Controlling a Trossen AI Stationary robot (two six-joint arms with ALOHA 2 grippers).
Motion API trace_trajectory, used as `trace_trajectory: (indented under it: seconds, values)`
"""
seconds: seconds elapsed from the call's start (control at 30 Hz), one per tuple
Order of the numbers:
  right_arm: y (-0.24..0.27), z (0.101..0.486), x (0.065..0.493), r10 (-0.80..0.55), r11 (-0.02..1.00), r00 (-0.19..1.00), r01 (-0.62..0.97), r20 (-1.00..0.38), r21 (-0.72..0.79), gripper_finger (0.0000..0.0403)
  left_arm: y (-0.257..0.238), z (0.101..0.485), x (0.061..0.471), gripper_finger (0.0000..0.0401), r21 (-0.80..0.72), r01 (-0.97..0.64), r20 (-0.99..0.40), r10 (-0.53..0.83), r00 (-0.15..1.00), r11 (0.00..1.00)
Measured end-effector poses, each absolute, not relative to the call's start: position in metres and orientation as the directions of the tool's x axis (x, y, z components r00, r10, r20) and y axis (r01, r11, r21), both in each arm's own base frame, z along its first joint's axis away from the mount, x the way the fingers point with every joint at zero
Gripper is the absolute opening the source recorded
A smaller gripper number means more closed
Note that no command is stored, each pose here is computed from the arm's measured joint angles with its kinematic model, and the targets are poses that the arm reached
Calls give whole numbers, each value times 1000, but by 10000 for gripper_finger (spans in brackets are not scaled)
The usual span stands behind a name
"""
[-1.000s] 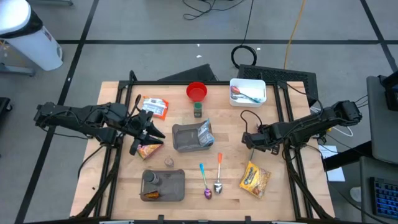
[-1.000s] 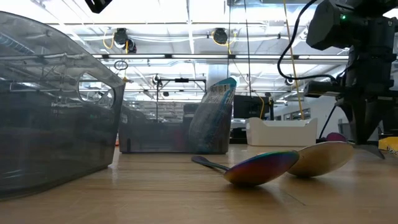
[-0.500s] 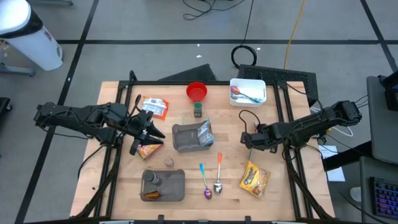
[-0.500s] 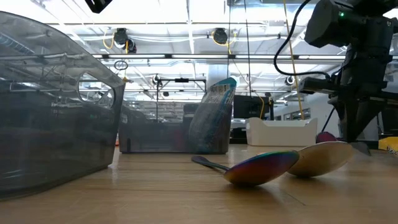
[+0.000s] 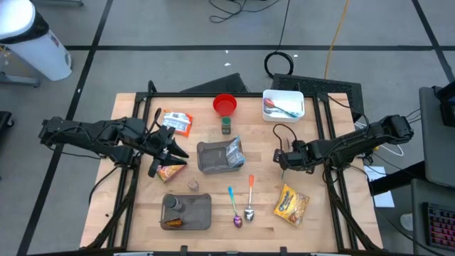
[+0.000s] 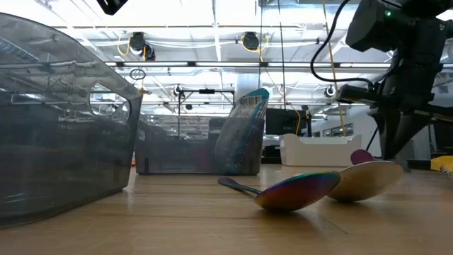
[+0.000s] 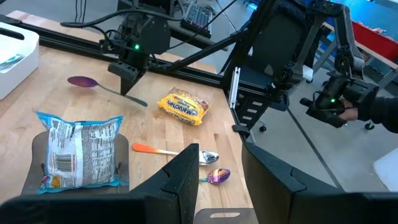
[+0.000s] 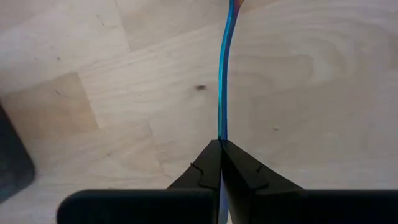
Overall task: Pick & Place Food Item
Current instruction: Put the top purple spoon into the white bin
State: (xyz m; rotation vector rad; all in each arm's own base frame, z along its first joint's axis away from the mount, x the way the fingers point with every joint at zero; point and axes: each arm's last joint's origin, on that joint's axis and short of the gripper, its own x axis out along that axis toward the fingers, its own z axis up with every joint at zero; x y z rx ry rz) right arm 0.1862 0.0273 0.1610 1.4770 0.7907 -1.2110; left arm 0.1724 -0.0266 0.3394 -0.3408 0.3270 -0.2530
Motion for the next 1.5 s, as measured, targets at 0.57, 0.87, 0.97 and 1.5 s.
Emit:
trace_trajectory:
  seconds: [0.57, 0.87, 0.97, 1.5]
  values:
    - [28, 161, 185, -82, -286, 266, 917, -960, 279, 0, -27, 339, 172, 129, -351, 192, -269, -295, 917, 916]
    - [29, 158, 184, -62, -278, 230, 931, -971, 238, 0, -27, 339, 172, 129, -351, 192, -270, -295, 916, 917]
    - [29, 154, 185, -66, -280, 202, 936, -977, 213, 0, -27, 339, 172, 129, -351, 192, -269, -295, 917, 917]
    - [29, 147, 189, -72, -276, 186, 940, -980, 199, 0, -27, 340, 172, 129, -350, 193, -269, -295, 917, 917]
